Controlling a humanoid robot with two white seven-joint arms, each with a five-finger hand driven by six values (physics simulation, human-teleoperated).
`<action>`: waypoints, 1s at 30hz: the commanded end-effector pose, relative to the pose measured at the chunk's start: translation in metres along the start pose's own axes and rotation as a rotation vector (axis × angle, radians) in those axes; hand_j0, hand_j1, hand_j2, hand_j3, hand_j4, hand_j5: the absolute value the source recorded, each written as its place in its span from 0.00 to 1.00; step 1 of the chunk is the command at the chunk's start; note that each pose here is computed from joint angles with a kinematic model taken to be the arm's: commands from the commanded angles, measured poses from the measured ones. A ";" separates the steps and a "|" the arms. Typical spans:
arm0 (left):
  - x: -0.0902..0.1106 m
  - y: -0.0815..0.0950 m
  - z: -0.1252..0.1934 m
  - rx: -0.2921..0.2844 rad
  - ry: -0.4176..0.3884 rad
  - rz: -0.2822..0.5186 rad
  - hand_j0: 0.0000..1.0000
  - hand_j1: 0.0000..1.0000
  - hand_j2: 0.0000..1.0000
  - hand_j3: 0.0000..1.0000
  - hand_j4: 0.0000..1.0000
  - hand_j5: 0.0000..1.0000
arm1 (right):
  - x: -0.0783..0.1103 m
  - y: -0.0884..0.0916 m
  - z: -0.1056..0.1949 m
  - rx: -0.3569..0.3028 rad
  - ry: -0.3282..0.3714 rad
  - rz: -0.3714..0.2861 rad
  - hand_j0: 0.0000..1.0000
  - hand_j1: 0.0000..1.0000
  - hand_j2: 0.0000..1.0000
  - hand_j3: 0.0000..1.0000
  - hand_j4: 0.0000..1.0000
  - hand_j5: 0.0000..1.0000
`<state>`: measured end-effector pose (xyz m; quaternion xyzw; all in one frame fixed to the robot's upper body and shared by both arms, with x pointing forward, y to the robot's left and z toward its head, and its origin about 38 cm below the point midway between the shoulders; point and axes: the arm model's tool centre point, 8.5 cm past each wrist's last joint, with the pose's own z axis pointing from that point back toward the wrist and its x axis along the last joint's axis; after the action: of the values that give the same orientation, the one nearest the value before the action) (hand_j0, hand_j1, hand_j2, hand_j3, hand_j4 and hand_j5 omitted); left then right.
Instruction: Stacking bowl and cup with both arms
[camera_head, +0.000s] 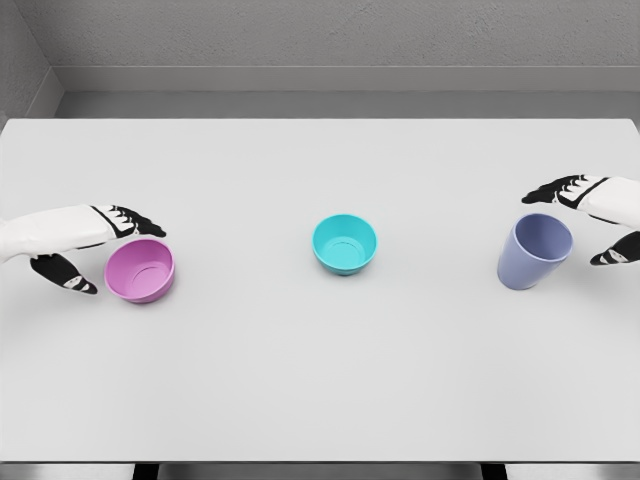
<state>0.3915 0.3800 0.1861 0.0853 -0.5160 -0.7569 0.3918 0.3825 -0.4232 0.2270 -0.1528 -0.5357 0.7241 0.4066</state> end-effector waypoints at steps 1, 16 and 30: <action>0.001 0.001 -0.003 0.002 -0.007 0.001 1.00 1.00 1.00 1.00 1.00 1.00 | -0.001 -0.001 0.001 -0.007 0.002 -0.006 1.00 1.00 1.00 1.00 1.00 1.00; 0.004 0.002 -0.010 0.002 -0.022 0.001 1.00 1.00 1.00 1.00 1.00 1.00 | 0.007 0.006 -0.004 -0.056 -0.025 -0.026 1.00 1.00 1.00 1.00 1.00 1.00; 0.007 -0.003 -0.018 -0.011 -0.039 0.007 1.00 1.00 1.00 1.00 1.00 1.00 | 0.013 0.010 -0.007 -0.045 -0.045 -0.028 1.00 1.00 1.00 1.00 1.00 1.00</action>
<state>0.3940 0.3646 0.1764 0.0674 -0.5174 -0.7613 0.3851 0.3741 -0.4096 0.2167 -0.1384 -0.5607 0.7114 0.4004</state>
